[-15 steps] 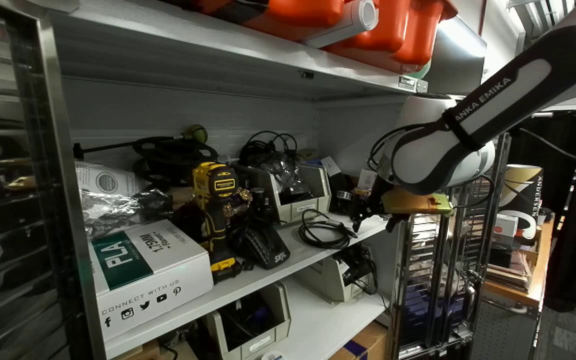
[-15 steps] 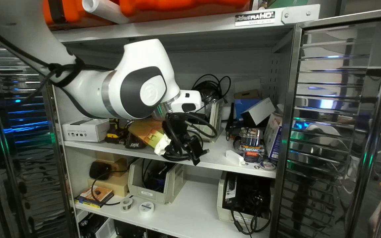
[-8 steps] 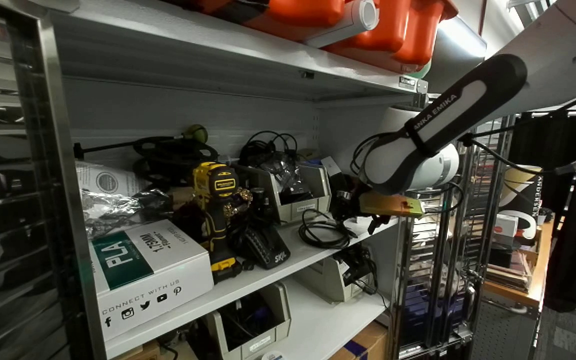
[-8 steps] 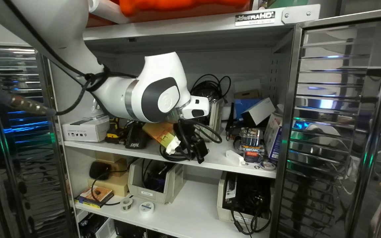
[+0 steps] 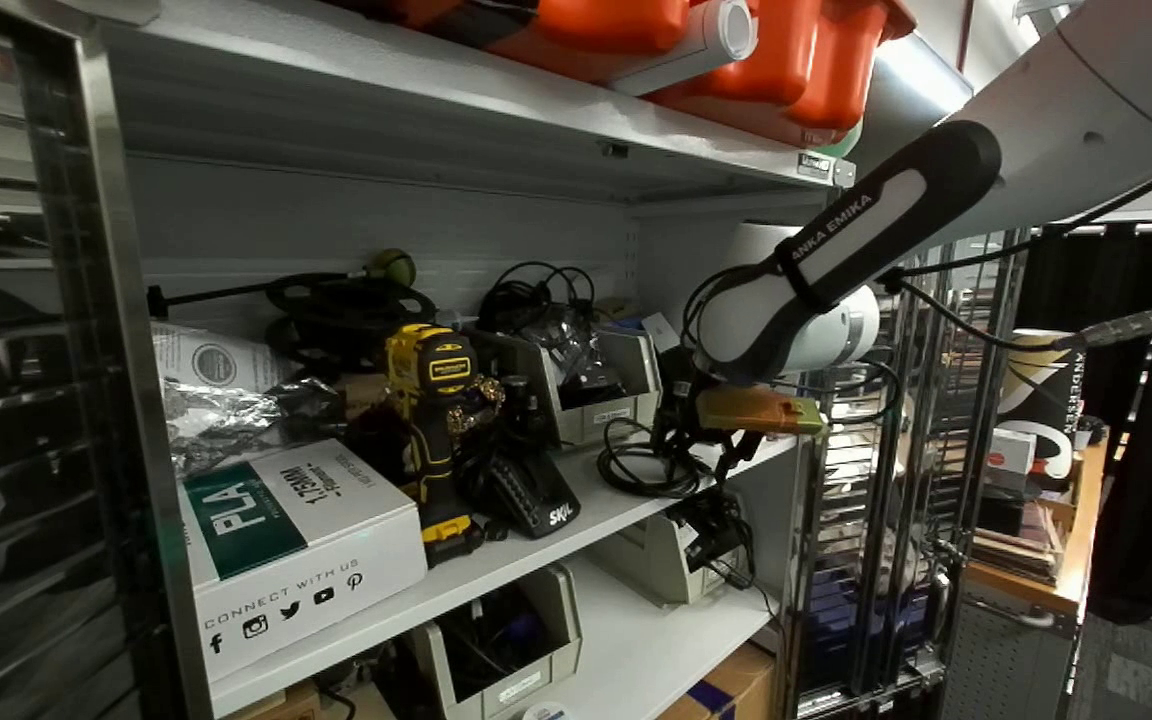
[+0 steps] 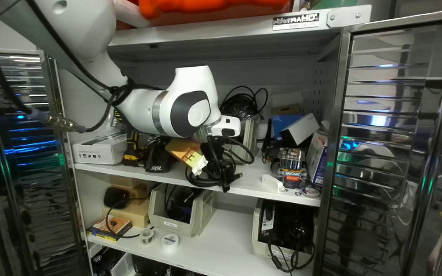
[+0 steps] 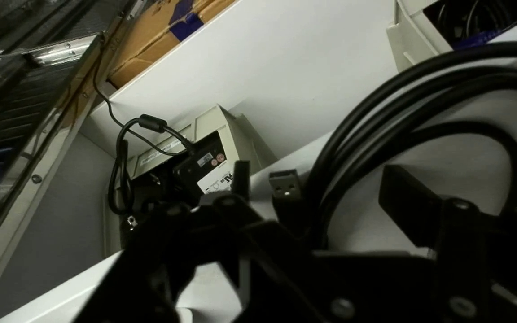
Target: Pick up the black cable and put it in the tool box
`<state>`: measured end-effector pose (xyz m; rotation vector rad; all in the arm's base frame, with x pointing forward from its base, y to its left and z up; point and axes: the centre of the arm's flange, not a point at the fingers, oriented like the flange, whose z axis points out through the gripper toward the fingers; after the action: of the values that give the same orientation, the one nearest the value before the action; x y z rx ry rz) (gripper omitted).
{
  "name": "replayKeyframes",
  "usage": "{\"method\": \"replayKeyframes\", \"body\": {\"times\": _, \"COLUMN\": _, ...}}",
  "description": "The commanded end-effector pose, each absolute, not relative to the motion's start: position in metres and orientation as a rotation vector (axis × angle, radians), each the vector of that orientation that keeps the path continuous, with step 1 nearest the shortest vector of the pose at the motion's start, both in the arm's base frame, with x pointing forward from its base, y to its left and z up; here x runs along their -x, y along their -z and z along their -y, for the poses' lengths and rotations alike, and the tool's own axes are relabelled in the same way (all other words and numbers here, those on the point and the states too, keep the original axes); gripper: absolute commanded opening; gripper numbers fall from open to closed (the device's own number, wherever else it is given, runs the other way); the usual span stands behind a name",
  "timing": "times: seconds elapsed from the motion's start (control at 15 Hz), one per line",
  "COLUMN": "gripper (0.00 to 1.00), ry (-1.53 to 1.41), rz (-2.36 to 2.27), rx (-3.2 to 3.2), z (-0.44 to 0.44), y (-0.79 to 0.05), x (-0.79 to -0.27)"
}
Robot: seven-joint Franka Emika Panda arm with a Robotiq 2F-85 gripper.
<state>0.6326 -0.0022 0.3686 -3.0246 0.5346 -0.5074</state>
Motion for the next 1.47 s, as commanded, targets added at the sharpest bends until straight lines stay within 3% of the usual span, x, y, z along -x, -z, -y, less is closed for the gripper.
{"method": "replayKeyframes", "body": {"times": 0.0, "gripper": 0.44, "ry": 0.466, "rz": -0.531, "rx": 3.038, "z": -0.008, "y": -0.384, "x": -0.636}}
{"method": "replayKeyframes", "body": {"times": 0.2, "gripper": 0.2, "ry": 0.435, "rz": -0.528, "rx": 3.046, "z": -0.009, "y": -0.39, "x": -0.626}}
{"method": "replayKeyframes", "body": {"times": 0.4, "gripper": 0.12, "ry": 0.468, "rz": -0.484, "rx": 3.046, "z": -0.019, "y": -0.39, "x": -0.613}}
{"method": "replayKeyframes", "body": {"times": 1.0, "gripper": 0.14, "ry": 0.747, "rz": -0.226, "rx": 3.14, "z": -0.057, "y": -0.398, "x": -0.545}}
{"method": "replayKeyframes", "body": {"times": 1.4, "gripper": 0.14, "ry": 1.019, "rz": -0.19, "rx": 3.167, "z": -0.06, "y": -0.428, "x": -0.531}}
